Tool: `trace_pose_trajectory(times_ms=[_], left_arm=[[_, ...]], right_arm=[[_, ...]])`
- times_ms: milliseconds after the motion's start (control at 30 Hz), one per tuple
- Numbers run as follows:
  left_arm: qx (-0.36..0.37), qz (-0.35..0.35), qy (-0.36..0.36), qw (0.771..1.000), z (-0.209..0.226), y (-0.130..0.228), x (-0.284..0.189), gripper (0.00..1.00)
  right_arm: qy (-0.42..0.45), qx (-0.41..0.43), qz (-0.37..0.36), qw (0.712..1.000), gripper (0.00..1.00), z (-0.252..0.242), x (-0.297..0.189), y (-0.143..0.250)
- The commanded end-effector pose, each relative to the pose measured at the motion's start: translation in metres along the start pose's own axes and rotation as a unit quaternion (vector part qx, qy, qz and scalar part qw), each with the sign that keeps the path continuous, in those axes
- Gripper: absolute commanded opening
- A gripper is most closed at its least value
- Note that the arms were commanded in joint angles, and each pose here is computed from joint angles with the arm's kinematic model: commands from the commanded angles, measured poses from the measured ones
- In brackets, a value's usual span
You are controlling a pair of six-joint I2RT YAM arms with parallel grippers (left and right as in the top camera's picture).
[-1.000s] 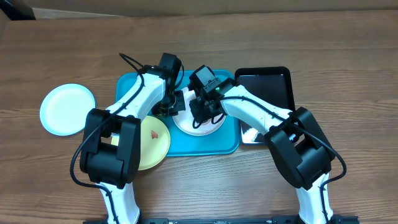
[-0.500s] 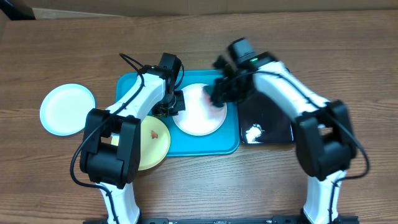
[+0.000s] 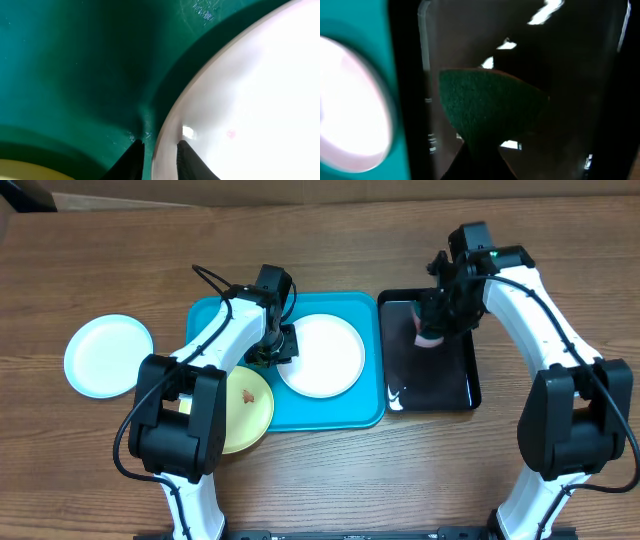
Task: Clean dirty plates on tray and stack at the side
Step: 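Return the sponge to the black tray and raise the right arm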
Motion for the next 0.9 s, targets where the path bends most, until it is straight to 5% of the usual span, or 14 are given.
trace_pose_trajectory(times_ms=[0,100,133,200,300,667,733,767,867], left_arm=[[0.002,0.008,-0.007,1.000,0.000,0.004,0.010,0.26],[0.001,0.012,-0.010,1.000,0.002,0.007,0.014,0.26],[0.002,0.013,-0.010,1.000,0.003,0.007,0.014,0.26],[0.002,0.011,-0.009,1.000,0.002,0.007,0.014,0.31],[0.001,0.009,-0.007,1.000,0.002,0.006,0.014,0.34],[0.002,0.008,-0.006,1.000,0.001,0.006,0.014,0.40],[0.002,0.008,-0.007,1.000,0.002,0.006,0.014,0.40],[0.002,0.008,-0.007,1.000,0.002,0.006,0.014,0.39],[0.002,0.009,-0.007,1.000,0.001,0.007,0.014,0.36]], right_arm=[[0.047,-0.005,0.002,0.999,0.04,-0.008,0.016,0.012],[0.047,-0.007,-0.004,0.999,0.04,-0.013,0.037,0.020],[0.046,-0.007,-0.005,0.999,0.14,-0.014,0.041,0.022],[0.043,-0.007,-0.005,0.999,0.57,-0.015,0.045,0.024],[0.023,-0.010,-0.017,1.000,0.75,-0.010,0.039,0.019],[0.073,0.065,-0.093,0.991,0.81,-0.043,-0.018,-0.019],[0.079,0.085,-0.096,0.989,0.85,-0.059,-0.022,-0.018],[0.081,0.095,-0.096,0.988,0.99,-0.067,-0.024,-0.016],[0.087,0.124,-0.095,0.984,1.00,-0.090,-0.030,-0.011]])
Point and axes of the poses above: each gripper's point midway between its finger pads, its own x axis out along the fingers, its own z axis along the line the jaws close on, y = z × x, the point moved 10 cm from there along -x, back along the fingers, and after that the axes turned 6 degrees about -x, right-handed, at the moved point
